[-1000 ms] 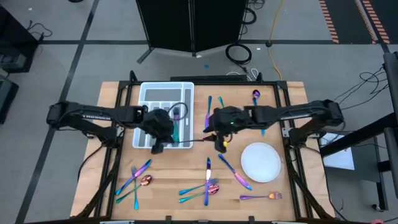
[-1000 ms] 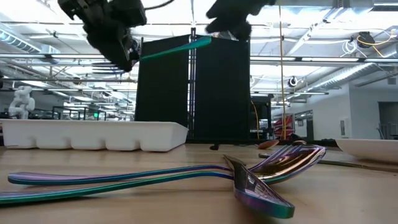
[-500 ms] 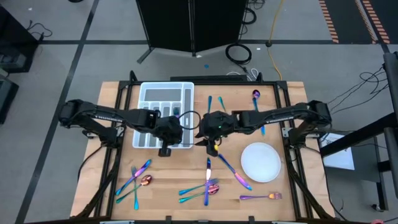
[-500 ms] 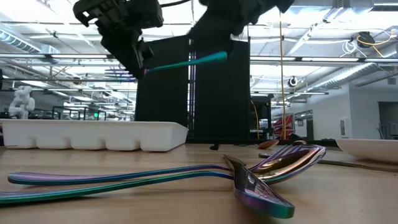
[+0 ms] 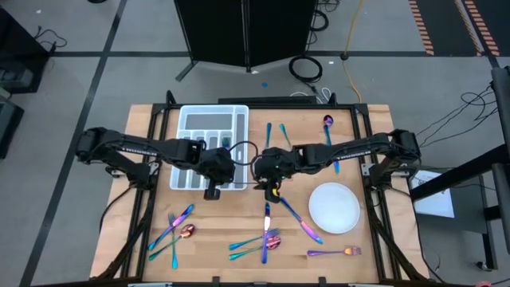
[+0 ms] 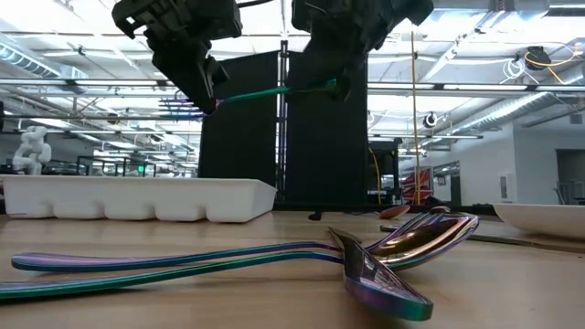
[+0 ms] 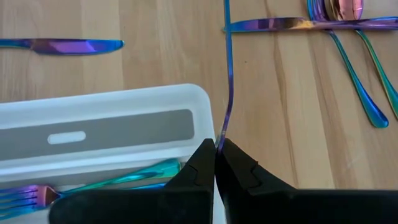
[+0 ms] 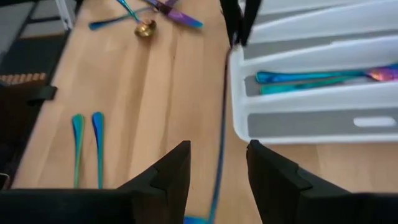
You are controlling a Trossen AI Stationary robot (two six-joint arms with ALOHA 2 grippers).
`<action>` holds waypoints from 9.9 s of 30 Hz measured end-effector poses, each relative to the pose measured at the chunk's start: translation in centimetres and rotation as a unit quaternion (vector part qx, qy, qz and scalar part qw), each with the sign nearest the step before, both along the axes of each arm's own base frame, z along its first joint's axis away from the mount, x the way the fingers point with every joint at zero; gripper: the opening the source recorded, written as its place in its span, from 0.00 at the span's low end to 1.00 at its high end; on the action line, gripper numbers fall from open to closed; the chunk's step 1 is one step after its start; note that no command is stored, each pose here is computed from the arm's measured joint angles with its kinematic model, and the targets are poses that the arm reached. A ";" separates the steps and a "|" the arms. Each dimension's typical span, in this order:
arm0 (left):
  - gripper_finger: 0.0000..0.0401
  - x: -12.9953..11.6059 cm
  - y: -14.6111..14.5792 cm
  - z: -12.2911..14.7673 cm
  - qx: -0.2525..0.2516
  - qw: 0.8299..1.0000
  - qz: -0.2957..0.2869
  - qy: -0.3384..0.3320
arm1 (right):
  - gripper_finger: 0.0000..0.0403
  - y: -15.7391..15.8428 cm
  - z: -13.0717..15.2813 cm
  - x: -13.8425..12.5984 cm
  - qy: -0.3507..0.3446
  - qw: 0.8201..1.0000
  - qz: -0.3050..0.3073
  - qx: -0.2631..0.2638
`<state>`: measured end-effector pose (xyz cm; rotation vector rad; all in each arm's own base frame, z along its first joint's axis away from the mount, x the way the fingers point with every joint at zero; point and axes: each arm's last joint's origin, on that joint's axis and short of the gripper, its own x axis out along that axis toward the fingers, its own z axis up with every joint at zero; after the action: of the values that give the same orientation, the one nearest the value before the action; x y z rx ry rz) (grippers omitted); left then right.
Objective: Sort silverware
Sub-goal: Put the iridescent fork into the white silverware tray
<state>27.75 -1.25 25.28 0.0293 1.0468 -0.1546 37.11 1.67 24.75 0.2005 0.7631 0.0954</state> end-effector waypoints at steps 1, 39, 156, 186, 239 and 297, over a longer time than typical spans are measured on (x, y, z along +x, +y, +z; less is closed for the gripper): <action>0.02 0.0 0.0 0.0 0.000 1.000 0.000 0.000 | 0.33 0.0 -0.1 -0.1 0.006 1.000 -0.004 -0.004; 0.25 -12.3 2.3 6.3 0.062 0.960 0.103 -0.253 | 0.00 -1.1 0.1 -1.3 0.050 0.997 -0.036 -0.052; 0.00 -11.3 1.6 0.5 -0.034 0.810 0.140 -0.569 | 0.57 -2.1 1.4 4.2 -0.412 0.904 -0.076 -0.091; 0.00 -8.9 1.9 1.5 -0.065 0.841 0.141 -0.518 | 0.46 -3.6 1.0 4.2 -0.387 0.917 -0.089 -0.049; 0.38 -13.9 2.6 -0.2 0.070 0.872 0.236 -0.422 | 0.00 -5.2 -1.9 5.4 -0.385 0.862 -0.295 0.145; 0.38 -16.4 2.4 0.8 0.092 0.822 0.208 -0.522 | 0.14 -5.6 -13.6 11.7 -0.168 0.836 -0.448 0.269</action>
<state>11.36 1.20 26.07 0.0515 -0.0617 0.3455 48.82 -3.89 11.17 1.0358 0.2113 -0.5471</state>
